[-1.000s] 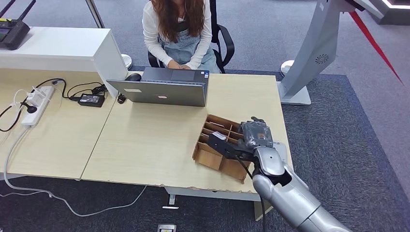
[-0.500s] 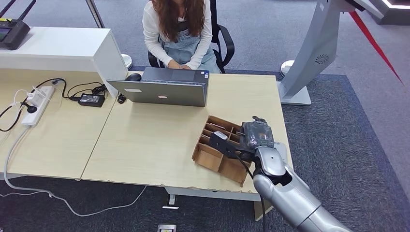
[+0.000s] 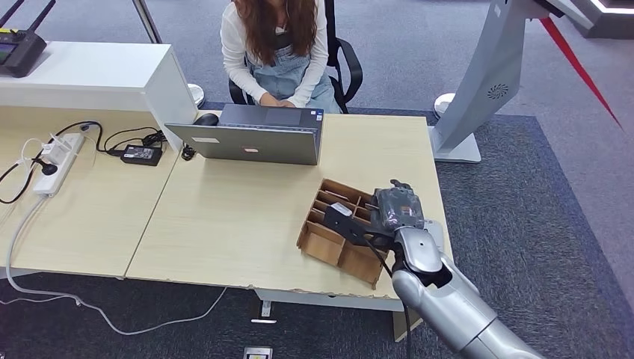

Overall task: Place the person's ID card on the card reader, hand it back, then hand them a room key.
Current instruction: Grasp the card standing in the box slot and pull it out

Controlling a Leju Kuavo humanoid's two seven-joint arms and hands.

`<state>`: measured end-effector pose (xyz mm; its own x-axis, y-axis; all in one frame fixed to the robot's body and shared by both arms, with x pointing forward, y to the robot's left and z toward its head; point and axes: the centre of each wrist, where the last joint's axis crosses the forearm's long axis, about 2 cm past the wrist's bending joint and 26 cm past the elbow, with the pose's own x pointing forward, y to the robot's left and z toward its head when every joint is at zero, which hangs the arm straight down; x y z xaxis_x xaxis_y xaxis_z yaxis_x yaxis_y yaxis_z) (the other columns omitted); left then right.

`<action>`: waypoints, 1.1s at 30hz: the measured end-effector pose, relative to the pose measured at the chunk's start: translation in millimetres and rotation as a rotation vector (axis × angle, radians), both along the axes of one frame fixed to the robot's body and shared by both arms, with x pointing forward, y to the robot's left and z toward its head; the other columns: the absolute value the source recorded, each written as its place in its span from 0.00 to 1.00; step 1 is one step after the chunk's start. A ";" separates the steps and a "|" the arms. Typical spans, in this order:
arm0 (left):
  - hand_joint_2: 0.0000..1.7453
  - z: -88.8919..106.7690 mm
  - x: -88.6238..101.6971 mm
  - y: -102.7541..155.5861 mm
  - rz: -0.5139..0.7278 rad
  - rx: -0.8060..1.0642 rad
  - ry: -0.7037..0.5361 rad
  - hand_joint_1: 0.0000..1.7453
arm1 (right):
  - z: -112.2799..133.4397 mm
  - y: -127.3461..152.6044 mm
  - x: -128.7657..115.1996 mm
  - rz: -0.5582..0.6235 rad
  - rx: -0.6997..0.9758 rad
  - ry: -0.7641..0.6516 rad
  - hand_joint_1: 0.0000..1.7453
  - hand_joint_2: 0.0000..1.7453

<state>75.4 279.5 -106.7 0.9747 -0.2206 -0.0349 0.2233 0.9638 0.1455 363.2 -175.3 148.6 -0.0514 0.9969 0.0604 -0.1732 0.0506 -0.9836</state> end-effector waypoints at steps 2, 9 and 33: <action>0.00 0.0 0.0 0.0 0.000 0.000 0.000 0.00 | 0.0 0.0 0.0 0.000 0.000 0.000 1.00 1.00; 0.00 0.0 0.0 0.0 0.000 0.000 0.000 0.00 | 0.2 -0.4 0.0 -0.001 0.009 -0.014 1.00 1.00; 0.00 0.1 -0.1 -3.2 0.006 0.003 -0.007 0.00 | 21.5 3.9 -13.0 0.060 0.114 -0.173 1.00 1.00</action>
